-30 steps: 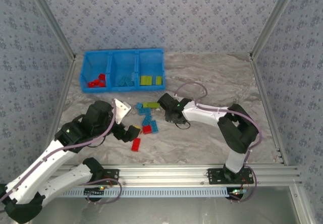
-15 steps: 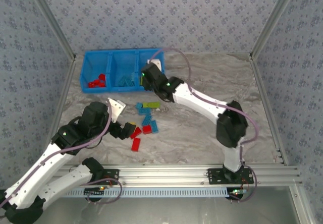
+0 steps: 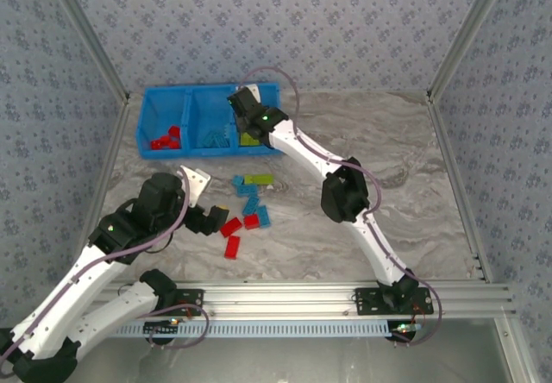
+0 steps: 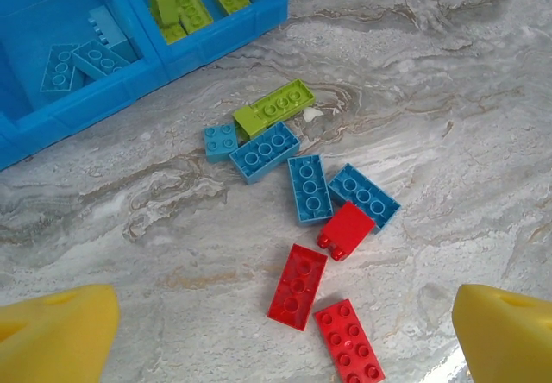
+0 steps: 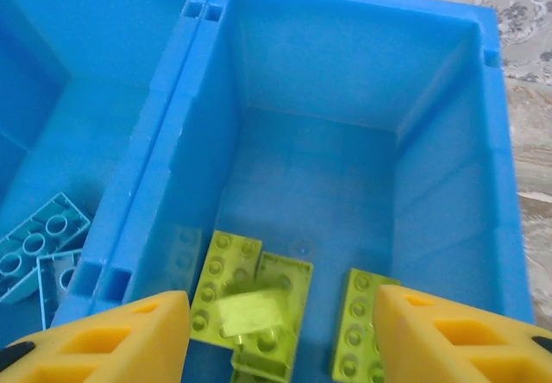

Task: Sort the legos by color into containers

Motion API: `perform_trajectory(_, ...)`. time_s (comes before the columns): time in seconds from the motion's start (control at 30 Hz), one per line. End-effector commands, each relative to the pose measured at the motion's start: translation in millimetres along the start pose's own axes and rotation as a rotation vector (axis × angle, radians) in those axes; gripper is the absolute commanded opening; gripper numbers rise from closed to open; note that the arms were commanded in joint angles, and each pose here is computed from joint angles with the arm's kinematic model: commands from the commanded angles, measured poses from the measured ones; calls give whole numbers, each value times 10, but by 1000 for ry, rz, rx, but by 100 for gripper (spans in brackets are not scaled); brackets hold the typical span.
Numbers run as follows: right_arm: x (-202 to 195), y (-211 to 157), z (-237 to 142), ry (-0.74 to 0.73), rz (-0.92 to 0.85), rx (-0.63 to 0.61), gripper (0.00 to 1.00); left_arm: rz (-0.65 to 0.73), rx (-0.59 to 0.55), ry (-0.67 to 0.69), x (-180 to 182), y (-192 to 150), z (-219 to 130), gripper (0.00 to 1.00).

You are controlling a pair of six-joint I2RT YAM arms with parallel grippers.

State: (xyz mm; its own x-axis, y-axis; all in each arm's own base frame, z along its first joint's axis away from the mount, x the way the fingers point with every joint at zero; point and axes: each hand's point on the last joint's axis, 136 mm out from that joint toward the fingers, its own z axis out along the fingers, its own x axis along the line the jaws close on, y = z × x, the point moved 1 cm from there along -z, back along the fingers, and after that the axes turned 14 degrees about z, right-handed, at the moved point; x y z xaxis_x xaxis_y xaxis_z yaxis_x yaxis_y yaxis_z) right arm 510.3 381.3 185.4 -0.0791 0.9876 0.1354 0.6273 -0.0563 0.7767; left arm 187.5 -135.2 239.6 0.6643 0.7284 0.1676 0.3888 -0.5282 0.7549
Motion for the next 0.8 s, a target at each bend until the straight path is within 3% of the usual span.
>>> perform_trajectory(0.0,-34,318,-520,25,-13,-31,60,-2,-19,10,22,24,-15,99)
perform_trajectory(0.13,-87,288,-1006,71,-25,-26,59,-73,-42,13,38,97,-11,99)
perform_trajectory(0.33,-166,-51,-1979,246,-73,6,62,-317,-20,19,65,193,203,99)
perform_trajectory(0.57,-357,-771,-2907,421,-96,79,78,-535,51,115,172,92,695,99)
perform_trajectory(0.63,-438,-956,-3047,463,-68,109,82,-547,88,93,112,26,869,98)
perform_trajectory(0.73,-607,-1239,-3125,485,-27,154,100,-583,150,91,51,-89,1148,97)
perform_trajectory(0.77,-660,-1297,-3147,493,-10,160,100,-603,176,109,53,-145,1244,97)
